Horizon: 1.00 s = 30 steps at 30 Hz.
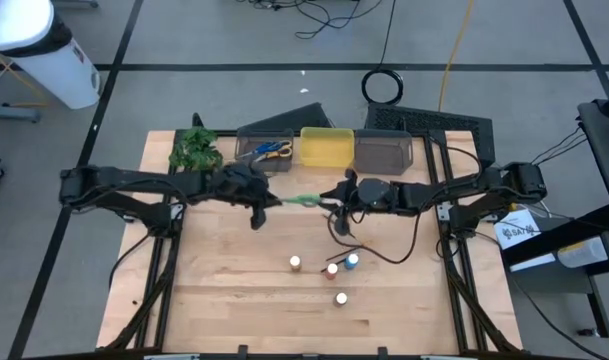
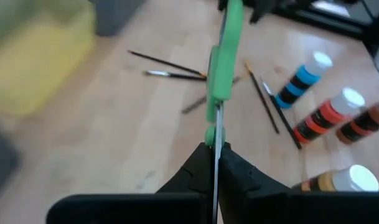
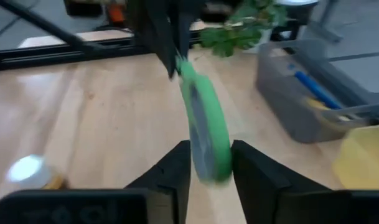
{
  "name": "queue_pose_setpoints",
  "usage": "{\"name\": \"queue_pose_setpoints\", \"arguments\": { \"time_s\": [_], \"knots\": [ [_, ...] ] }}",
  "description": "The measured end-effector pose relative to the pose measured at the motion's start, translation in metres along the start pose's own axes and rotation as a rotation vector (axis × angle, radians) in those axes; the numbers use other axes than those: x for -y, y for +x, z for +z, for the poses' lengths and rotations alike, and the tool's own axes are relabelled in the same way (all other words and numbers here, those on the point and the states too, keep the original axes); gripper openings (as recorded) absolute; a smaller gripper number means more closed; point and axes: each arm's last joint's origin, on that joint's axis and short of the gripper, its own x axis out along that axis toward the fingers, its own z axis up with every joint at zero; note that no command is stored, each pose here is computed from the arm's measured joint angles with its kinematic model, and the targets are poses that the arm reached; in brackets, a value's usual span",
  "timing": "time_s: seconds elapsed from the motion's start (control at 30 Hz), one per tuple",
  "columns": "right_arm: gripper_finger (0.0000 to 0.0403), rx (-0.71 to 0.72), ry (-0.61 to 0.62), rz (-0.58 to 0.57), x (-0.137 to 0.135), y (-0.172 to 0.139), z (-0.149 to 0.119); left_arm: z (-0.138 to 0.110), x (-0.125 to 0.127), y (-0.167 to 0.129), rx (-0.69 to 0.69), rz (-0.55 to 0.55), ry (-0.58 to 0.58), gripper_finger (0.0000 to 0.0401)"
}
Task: Pick & Place Paint Supplies
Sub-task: Put the green scissors into the left black bin
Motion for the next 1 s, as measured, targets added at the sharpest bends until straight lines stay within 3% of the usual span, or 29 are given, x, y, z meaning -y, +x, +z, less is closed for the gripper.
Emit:
{"name": "queue_pose_setpoints", "arguments": {
  "time_s": [0.23, 0.4, 0.77, 1.0],
  "knots": [
    [0.0119, -0.005, 0.019, -0.042, 0.000, 0.000, -0.001, 0.012, -0.027, -0.048, 0.100, 0.186, -0.080, 0.0007],
    [0.0113, 0.000, 0.032, -0.055, 0.001, 0.000, -0.001, 0.009, -0.066, -0.065, 0.108, 0.316, -0.312, 0.0007],
    [0.0113, 0.035, 0.035, -0.055, 0.001, 0.000, 0.002, -0.016, -0.148, -0.046, 0.006, 0.195, -0.682, 0.0007],
    [0.0111, 0.036, 0.010, -0.056, 0.001, 0.000, 0.003, -0.029, -0.166, -0.024, -0.036, 0.175, -0.749, 0.0013]
  ]
}}
